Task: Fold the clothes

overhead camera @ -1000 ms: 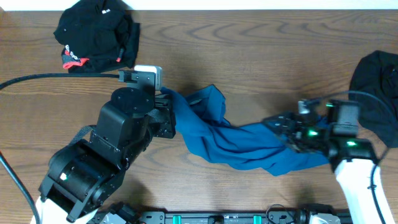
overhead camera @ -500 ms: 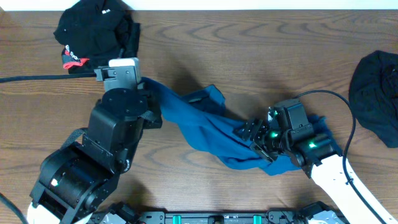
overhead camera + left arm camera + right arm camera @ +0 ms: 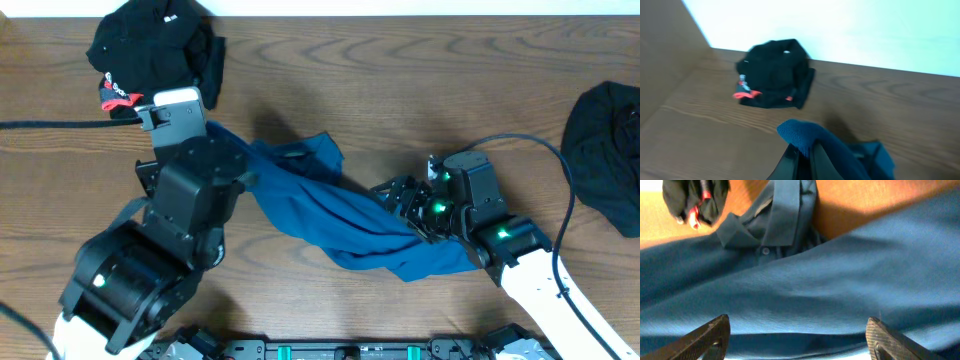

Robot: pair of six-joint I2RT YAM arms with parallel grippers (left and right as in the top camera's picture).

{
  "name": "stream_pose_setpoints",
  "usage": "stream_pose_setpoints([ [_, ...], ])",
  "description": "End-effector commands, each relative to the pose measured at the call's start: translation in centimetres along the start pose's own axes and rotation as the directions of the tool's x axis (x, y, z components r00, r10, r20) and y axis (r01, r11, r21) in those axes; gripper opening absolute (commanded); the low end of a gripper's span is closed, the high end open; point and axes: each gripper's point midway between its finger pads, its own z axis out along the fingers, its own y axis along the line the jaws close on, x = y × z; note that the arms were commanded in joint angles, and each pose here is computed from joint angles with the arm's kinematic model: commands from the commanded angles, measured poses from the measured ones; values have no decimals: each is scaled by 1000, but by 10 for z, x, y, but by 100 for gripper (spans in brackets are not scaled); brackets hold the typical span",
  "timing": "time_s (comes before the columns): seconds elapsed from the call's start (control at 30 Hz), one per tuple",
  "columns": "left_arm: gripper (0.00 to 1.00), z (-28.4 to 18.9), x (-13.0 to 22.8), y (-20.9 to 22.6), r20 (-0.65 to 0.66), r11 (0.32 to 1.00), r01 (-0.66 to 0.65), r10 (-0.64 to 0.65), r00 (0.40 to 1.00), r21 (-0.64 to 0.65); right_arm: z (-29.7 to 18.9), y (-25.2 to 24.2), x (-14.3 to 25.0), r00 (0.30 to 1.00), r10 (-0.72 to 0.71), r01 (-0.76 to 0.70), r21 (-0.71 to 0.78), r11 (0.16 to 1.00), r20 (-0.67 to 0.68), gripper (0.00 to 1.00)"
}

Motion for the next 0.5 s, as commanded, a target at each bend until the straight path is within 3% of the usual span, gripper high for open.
stream_pose_setpoints([
  [0.0,6,-5,-20,23,80,991,8,3,997,-135,-3,-4,-5,906,-424,422,60,904,12,85],
  [0.23,6,-3,-20,30,82,987,40,-28,996,-156,3,-18,8,650,-754,759,131,638,-92,84],
  [0.47,6,-1,-16,17,52,995,56,-52,997,-82,31,-14,49,438,-876,899,96,427,-203,87],
])
